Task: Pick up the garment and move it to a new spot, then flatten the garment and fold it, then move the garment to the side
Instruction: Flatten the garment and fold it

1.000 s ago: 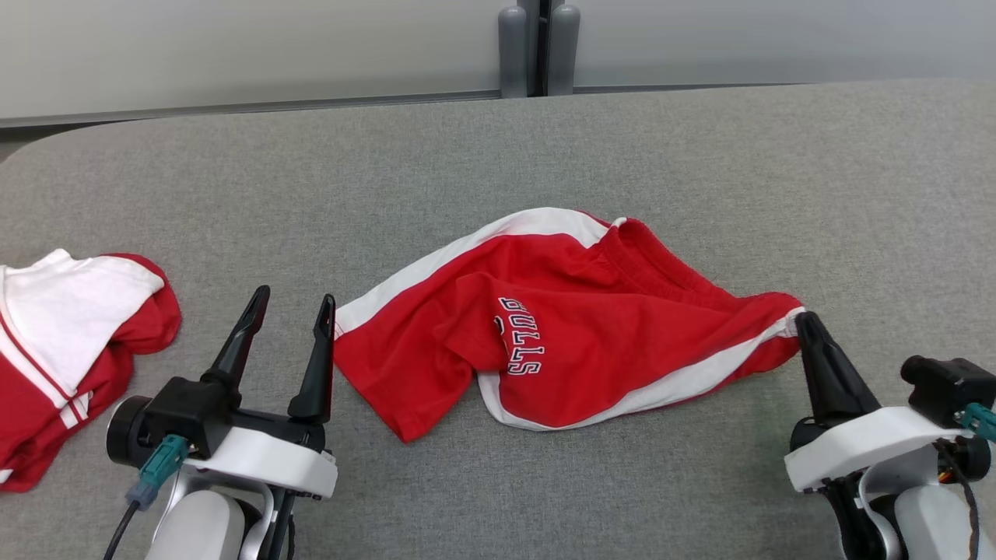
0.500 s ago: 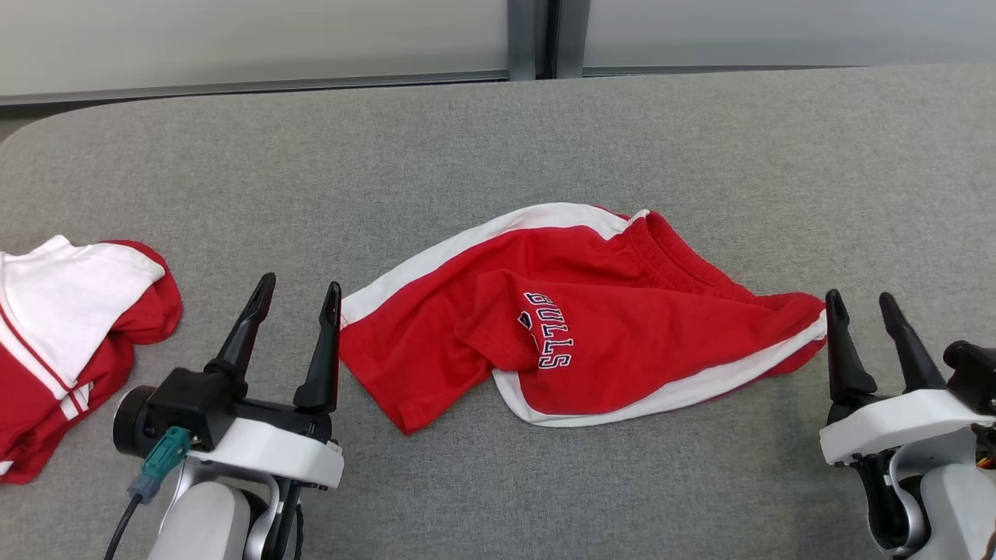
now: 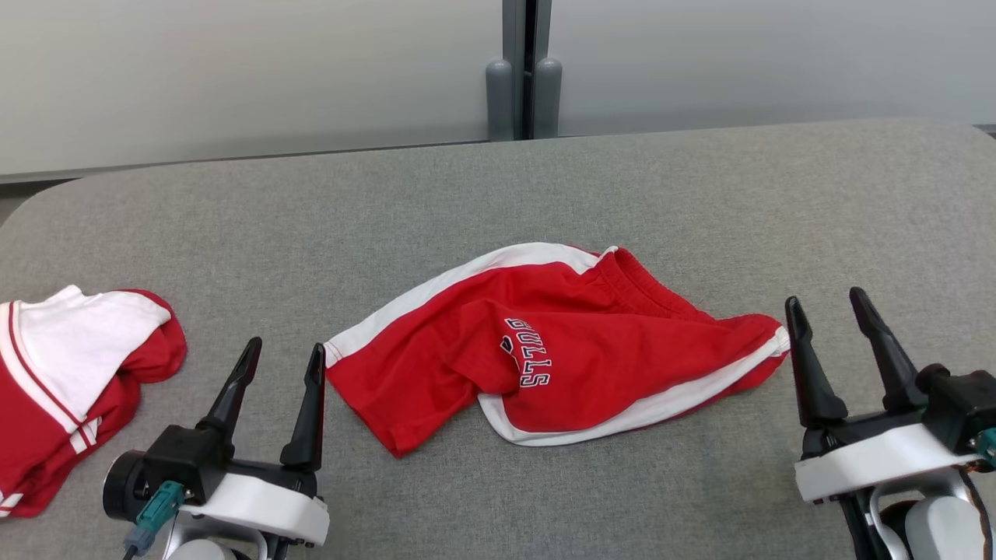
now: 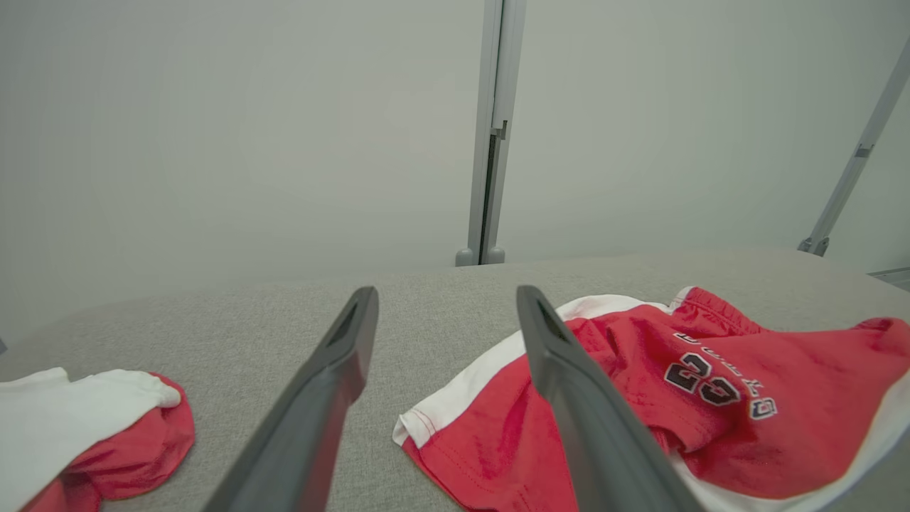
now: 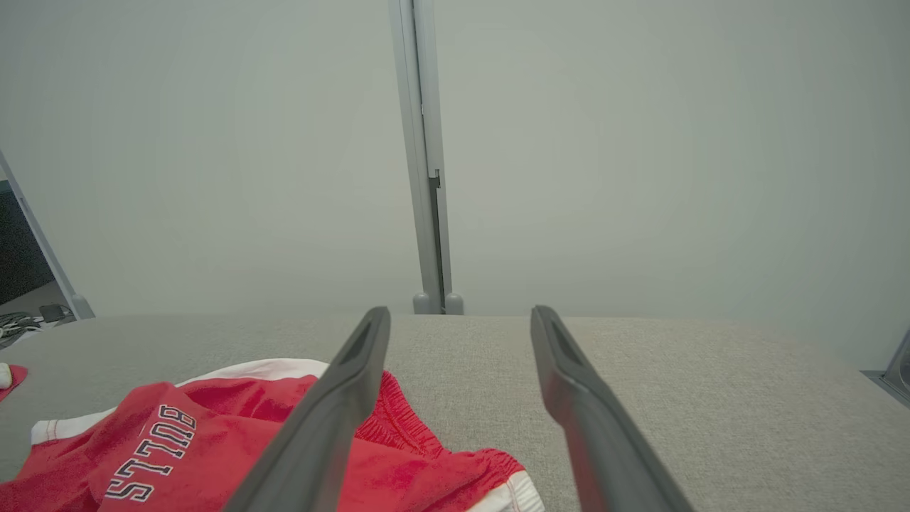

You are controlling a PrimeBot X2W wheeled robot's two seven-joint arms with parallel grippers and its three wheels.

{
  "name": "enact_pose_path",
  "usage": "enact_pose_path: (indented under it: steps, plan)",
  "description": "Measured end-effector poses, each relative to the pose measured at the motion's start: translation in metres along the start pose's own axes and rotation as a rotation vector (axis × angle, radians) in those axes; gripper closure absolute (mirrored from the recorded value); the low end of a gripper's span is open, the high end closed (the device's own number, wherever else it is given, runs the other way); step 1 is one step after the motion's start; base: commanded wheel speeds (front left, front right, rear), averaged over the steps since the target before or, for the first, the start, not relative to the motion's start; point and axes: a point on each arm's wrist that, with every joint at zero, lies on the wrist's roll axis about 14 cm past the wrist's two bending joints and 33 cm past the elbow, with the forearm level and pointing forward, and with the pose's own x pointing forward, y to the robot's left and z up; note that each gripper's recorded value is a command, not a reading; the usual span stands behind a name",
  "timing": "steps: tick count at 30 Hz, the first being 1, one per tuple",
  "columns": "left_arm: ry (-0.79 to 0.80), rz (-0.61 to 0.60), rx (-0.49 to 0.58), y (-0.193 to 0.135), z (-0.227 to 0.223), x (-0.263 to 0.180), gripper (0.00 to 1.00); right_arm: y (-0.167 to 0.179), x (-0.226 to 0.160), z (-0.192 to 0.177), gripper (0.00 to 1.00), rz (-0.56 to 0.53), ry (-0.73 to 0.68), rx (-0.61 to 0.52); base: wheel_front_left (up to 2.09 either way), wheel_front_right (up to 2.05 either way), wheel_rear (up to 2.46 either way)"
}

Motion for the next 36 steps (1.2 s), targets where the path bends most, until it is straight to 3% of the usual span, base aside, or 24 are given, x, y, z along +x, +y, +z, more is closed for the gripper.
enact_pose_path:
  steps: [17, 21, 29, 36]
  plan:
    - [0.031, -0.027, -0.010, -0.011, -0.009, -0.009, 0.00, 0.019, -0.018, 0.004, 0.00, 0.018, 0.017, 0.034, 0.00, 0.00, 0.00]
    - [0.121, -0.102, -0.057, -0.039, -0.027, -0.007, 0.00, 0.021, -0.015, 0.001, 0.00, 0.021, 0.024, 0.043, 0.00, 0.00, 0.00]
    - [0.330, -0.348, -0.162, -0.126, -0.066, -0.010, 0.00, 0.024, -0.008, -0.012, 0.00, 0.028, 0.061, 0.063, 0.00, 0.00, 0.00]
    - [0.425, -0.398, -0.205, -0.144, -0.091, -0.006, 0.00, 0.013, -0.007, -0.021, 0.00, -0.006, 0.076, 0.073, 0.00, 0.00, 0.00]
